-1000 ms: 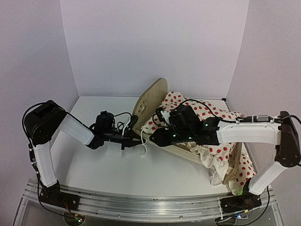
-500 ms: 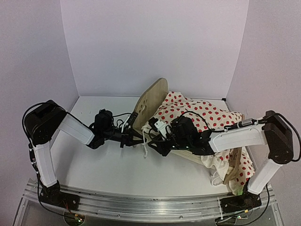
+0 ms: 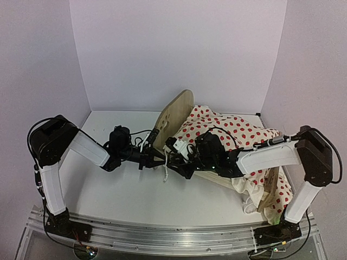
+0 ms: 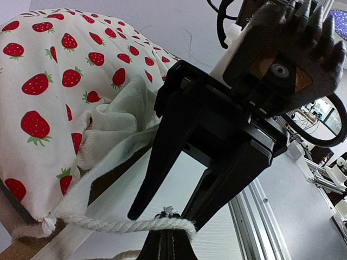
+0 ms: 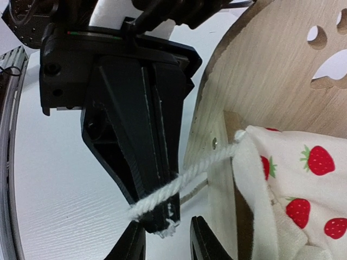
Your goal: Set up the pet bed
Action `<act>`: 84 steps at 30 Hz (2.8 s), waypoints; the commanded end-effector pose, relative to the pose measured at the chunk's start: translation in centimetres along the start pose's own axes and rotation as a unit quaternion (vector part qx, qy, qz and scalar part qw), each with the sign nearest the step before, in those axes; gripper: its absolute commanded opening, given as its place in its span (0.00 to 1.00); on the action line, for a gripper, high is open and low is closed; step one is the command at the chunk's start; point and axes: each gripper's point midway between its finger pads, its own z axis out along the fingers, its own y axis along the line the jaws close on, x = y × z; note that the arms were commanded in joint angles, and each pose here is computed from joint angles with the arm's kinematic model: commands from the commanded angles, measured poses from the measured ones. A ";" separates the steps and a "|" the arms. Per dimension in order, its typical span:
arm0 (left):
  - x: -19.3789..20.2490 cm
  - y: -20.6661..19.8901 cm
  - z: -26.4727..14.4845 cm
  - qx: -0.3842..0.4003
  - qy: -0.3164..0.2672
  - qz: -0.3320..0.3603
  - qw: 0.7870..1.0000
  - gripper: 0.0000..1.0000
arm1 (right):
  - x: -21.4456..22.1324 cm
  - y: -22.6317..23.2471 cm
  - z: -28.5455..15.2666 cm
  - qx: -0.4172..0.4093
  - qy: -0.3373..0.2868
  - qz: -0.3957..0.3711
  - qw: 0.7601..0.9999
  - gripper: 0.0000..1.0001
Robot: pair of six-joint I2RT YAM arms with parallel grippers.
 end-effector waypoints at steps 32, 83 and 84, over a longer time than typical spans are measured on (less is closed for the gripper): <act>-0.4 1.9 0.0 -0.029 0.012 0.025 0.999 0.25 | -3.0 -2.4 -1.3 0.030 -0.055 0.013 0.998 0.00; 3.5 6.9 0.9 -0.328 -0.010 0.040 0.944 0.58 | -4.1 -2.5 -0.3 0.018 -0.093 0.079 0.992 0.00; 3.4 6.6 1.1 -0.318 -0.012 0.036 0.947 0.55 | -4.1 -2.5 -0.3 0.018 -0.093 0.079 0.992 0.00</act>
